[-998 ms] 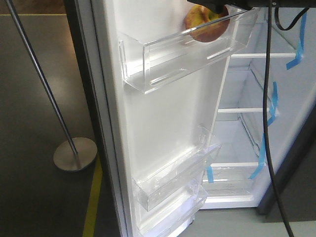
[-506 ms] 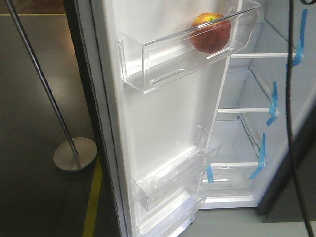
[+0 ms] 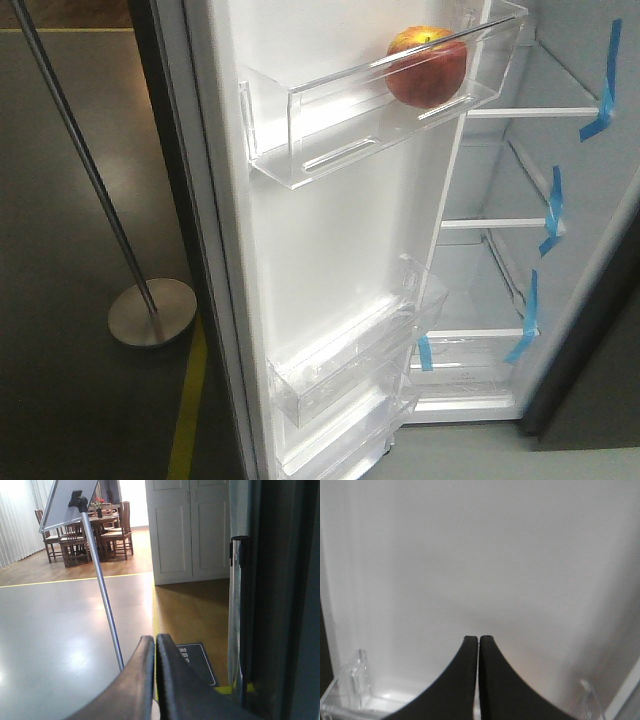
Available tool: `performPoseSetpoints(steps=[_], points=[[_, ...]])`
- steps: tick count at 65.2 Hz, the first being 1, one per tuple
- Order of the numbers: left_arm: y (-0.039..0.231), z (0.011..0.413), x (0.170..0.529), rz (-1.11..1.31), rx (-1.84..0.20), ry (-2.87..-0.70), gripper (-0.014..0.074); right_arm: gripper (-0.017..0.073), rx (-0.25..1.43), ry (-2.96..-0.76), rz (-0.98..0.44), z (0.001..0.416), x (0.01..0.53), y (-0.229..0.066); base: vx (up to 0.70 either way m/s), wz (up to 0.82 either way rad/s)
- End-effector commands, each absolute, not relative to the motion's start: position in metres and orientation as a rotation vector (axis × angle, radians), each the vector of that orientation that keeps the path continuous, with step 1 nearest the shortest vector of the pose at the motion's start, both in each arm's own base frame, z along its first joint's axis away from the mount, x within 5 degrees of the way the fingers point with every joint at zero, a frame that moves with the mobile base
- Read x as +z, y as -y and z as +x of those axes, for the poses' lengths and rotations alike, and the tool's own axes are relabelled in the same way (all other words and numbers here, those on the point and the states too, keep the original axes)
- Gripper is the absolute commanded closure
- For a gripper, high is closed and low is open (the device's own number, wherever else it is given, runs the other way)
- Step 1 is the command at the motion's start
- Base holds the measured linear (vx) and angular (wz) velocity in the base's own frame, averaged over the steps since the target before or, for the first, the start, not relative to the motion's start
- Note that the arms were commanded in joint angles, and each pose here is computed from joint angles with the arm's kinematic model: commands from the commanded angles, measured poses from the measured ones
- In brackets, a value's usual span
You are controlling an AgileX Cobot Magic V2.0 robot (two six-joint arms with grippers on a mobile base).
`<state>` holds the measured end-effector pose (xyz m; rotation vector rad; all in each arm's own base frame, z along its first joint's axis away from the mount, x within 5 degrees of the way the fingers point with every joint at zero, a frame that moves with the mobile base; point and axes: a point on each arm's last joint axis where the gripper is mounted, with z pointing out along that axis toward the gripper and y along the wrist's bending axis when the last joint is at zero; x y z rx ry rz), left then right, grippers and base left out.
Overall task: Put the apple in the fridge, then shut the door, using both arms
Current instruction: 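Withdraw the right gripper away from the door bin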
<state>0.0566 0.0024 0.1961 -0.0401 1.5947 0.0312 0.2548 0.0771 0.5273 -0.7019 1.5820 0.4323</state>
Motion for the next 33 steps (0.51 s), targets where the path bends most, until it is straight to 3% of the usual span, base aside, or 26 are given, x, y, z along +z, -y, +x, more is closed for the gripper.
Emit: performPoseSetpoints(steps=[1,33], points=[[-0.003,0.056,0.200,-0.057,0.012,-1.498,0.0601,0.0564,0.399,-1.568,-0.646,0.235,0.528,-0.070,0.00,0.00],[-0.004,0.055,0.206,-0.384,-0.325,-1.411,0.0601,0.0564,0.416,-1.810,-0.496,0.140,0.385,-0.053,0.00,0.00]])
